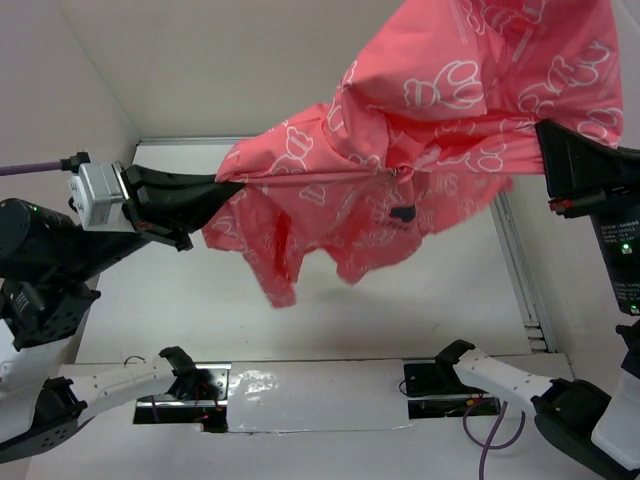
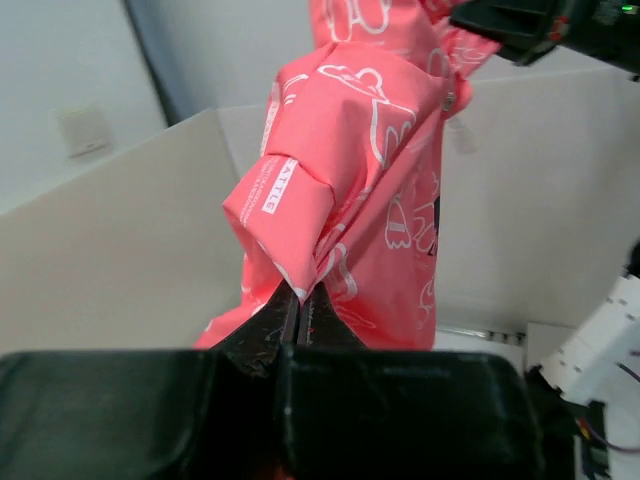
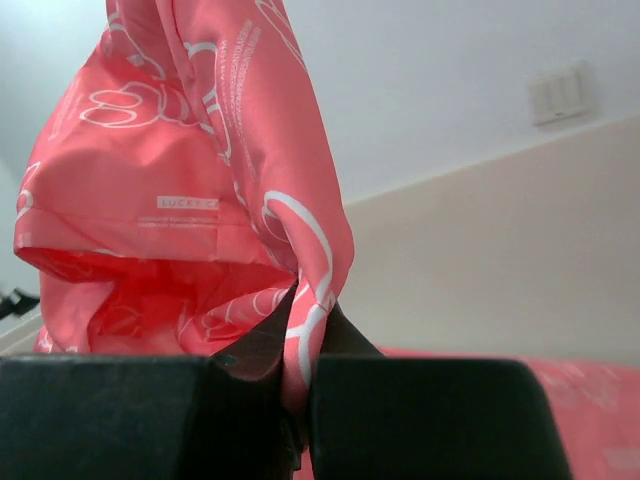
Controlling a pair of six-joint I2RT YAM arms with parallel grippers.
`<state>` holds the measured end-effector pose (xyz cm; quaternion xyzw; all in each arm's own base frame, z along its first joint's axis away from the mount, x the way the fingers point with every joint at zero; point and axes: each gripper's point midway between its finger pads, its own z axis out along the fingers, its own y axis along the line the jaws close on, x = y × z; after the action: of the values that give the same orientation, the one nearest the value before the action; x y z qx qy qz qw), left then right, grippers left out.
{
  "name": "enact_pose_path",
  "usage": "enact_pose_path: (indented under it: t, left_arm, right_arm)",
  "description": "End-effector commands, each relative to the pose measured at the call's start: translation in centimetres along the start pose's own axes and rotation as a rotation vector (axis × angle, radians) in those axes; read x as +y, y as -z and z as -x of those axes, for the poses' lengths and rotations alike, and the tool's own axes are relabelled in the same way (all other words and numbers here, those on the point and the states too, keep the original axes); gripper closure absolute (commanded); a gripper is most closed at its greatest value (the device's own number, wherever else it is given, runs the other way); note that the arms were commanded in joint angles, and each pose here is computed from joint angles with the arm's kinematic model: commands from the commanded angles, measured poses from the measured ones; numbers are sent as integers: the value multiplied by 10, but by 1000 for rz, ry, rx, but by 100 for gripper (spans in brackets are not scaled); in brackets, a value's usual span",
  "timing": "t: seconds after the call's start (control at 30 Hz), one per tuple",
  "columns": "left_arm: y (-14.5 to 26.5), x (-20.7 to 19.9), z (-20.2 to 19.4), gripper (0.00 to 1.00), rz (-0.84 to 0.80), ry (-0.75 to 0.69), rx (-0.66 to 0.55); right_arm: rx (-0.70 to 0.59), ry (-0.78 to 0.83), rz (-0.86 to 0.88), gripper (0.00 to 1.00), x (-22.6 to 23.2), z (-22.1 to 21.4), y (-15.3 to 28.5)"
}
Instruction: Zip up the jacket
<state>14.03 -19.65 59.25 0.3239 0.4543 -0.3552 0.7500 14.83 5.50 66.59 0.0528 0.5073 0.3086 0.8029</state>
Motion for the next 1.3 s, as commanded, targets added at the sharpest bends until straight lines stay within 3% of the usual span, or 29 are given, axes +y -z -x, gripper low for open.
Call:
enact_pose_path:
  t: [0.0, 0.07, 0.17, 0.2, 0.27, 0.3, 0.37, 0.4, 0.43, 0.47, 0.5, 0.57, 0.6, 0.67, 0.7, 0.8, 0.9, 1.0, 1.1, 1.27]
  left_arm:
    - [8, 4, 12, 100, 14, -39, -5]
    - [-5, 15, -8, 100, 53, -23, 53]
    - [-31, 54, -76, 100, 249, 70, 230]
    - [-38, 71, -128, 100, 326, 98, 342]
    - [-33, 89, -191, 100, 399, 170, 475]
    - [-17, 109, -258, 100, 468, 268, 608]
    - [2, 123, -322, 99, 535, 379, 721]
    - [24, 134, -377, 74, 593, 464, 832]
    - [31, 137, -400, 48, 603, 505, 871]
    - [41, 142, -421, 13, 602, 548, 911]
    - [47, 146, -454, 1, 608, 586, 978]
    - [52, 167, -464, 1, 651, 643, 1002]
    - [57, 171, -476, 1, 663, 679, 1034]
    - [62, 183, -466, 1, 702, 666, 1014]
    - [63, 185, -462, 1, 712, 661, 999]
    - [79, 185, -447, 1, 752, 681, 965]
    - [114, 179, -451, 1, 857, 758, 995]
    - [150, 155, -473, 1, 888, 852, 1070]
    - [166, 153, -492, 1, 936, 888, 1095]
    - [202, 147, -524, 1, 1045, 1015, 1170]
  right_arm:
    - [-122, 65, -131, 100, -24, 36, 17]
    - [-86, 62, -169, 100, -31, 20, 5]
    - [30, 80, -340, 100, -63, -35, -26]
    - [89, 105, -430, 100, -84, -68, -35]
    - [252, 154, -521, 100, -115, -154, -53]
    - [289, 160, -561, 100, -131, -181, -56]
    - [371, 157, -601, 100, -158, -241, -68]
    - [443, 132, -689, 100, -194, -294, -68]
    - [494, 126, -705, 100, -209, -320, -68]
    - [563, 124, -721, 99, -224, -349, -65]
    - [649, 123, -770, 85, -253, -389, -66]
    - [760, 86, -723, 56, -258, -425, -76]
    - [847, 96, -755, 34, -274, -455, -70]
    - [858, 97, -776, 27, -280, -458, -77]
    - [872, 100, -786, 12, -282, -460, -73]
    - [885, 71, -753, 0, -271, -457, -60]
    - [939, 37, -737, 0, -257, -459, -23]
    - [1061, -5, -741, 0, -247, -483, 47]
    - [1130, -62, -662, 0, -222, -492, 84]
    - [1226, -117, -782, 0, -231, -502, 159]
